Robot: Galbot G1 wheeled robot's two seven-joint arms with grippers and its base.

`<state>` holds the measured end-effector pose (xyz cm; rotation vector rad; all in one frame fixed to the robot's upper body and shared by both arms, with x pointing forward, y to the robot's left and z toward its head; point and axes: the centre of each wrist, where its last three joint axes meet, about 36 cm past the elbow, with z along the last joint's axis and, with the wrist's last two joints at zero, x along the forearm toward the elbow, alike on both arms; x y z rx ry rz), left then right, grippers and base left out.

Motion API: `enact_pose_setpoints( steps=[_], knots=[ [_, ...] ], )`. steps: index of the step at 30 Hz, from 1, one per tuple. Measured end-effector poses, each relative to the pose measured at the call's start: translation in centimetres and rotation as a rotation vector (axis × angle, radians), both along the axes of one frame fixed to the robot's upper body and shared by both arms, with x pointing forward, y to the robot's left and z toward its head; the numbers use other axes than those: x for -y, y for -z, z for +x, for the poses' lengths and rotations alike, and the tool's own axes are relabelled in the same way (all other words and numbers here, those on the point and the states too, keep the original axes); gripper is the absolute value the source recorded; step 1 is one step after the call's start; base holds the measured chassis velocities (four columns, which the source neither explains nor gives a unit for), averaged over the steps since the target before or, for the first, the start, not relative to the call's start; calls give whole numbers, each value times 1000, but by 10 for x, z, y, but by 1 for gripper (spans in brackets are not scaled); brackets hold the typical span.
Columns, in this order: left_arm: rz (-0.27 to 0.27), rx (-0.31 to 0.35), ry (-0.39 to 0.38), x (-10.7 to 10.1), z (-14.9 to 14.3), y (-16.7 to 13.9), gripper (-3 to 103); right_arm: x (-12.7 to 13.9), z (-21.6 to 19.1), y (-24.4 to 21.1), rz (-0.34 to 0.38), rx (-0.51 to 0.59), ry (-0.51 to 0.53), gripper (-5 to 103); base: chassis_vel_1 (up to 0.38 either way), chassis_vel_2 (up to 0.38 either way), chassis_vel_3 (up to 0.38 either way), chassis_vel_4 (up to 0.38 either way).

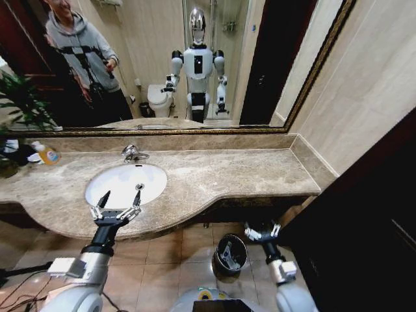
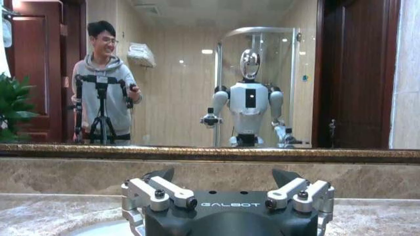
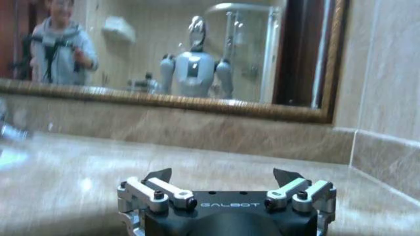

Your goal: Pick up the trash from the sink and place it in the trash bin.

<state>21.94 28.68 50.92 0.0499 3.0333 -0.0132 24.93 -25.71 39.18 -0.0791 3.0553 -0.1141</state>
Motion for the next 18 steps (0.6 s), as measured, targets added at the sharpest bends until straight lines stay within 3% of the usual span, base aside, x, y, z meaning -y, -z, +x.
enact_pose_setpoints(
  steps=[4,10,15,18],
  knots=[
    [0,0,0,0,0,0,100,4,5,-39,26,30,-18,100,0,0,0,0],
    [0,0,0,0,0,0,100,20,6,-52,24,24,-68,100,0,0,0,0],
    [0,0,0,0,0,0,100,48,9,-63,28,30,-49,100,0,0,0,0],
    [0,0,0,0,0,0,100,68,13,-70,11,61,15,100,0,0,0,0]
  ],
)
